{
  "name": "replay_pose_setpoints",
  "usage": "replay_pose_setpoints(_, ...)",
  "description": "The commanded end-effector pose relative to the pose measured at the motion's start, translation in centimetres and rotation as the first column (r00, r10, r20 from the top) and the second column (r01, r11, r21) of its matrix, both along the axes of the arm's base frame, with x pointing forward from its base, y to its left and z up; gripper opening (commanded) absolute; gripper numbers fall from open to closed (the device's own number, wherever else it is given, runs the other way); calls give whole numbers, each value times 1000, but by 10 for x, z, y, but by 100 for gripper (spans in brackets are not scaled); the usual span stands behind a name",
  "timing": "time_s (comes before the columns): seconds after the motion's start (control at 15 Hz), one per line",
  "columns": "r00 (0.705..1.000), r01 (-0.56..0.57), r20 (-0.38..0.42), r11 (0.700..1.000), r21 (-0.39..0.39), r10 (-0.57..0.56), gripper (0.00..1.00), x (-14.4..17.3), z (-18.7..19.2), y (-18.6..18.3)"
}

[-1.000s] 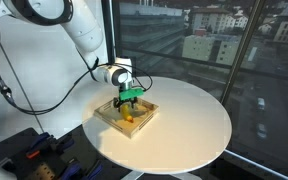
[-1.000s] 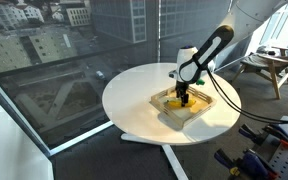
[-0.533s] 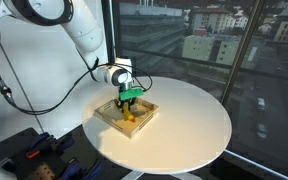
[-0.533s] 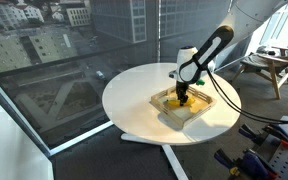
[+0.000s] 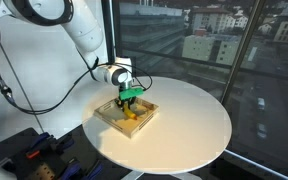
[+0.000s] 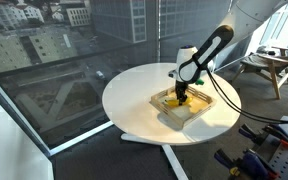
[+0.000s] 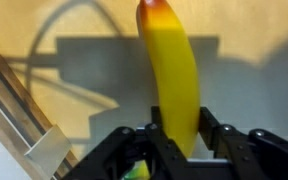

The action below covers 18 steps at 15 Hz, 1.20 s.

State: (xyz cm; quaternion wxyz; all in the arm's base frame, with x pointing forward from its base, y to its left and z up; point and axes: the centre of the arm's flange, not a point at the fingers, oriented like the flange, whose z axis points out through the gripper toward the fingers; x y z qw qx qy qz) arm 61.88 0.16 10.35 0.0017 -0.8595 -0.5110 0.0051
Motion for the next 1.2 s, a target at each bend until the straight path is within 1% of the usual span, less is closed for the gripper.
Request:
replay_pose_setpoints(0.0, 999, -9, 42, 1000, 14, 9, 16, 2, 16, 0)
replay_pose_setpoints(0.07, 999, -10, 47, 1000, 15, 10, 16, 3, 18, 1)
replay_pose_setpoints(0.2, 999, -13, 47, 1000, 14, 12, 22, 4, 21, 3)
replay_pose_setpoints(0.27, 999, -13, 46, 1000, 12, 12, 17, 4, 23, 4)
replay_pose_setpoints(0.33, 999, -13, 43, 1000, 10, 12, 19, 4, 26, 4)
replay_pose_setpoints(0.47, 999, -14, 46, 1000, 9, 13, 16, 4, 31, 4)
replay_pose_setpoints(1.13, 998, -11, 62, 1000, -6, 12, 16, 7, 59, 5)
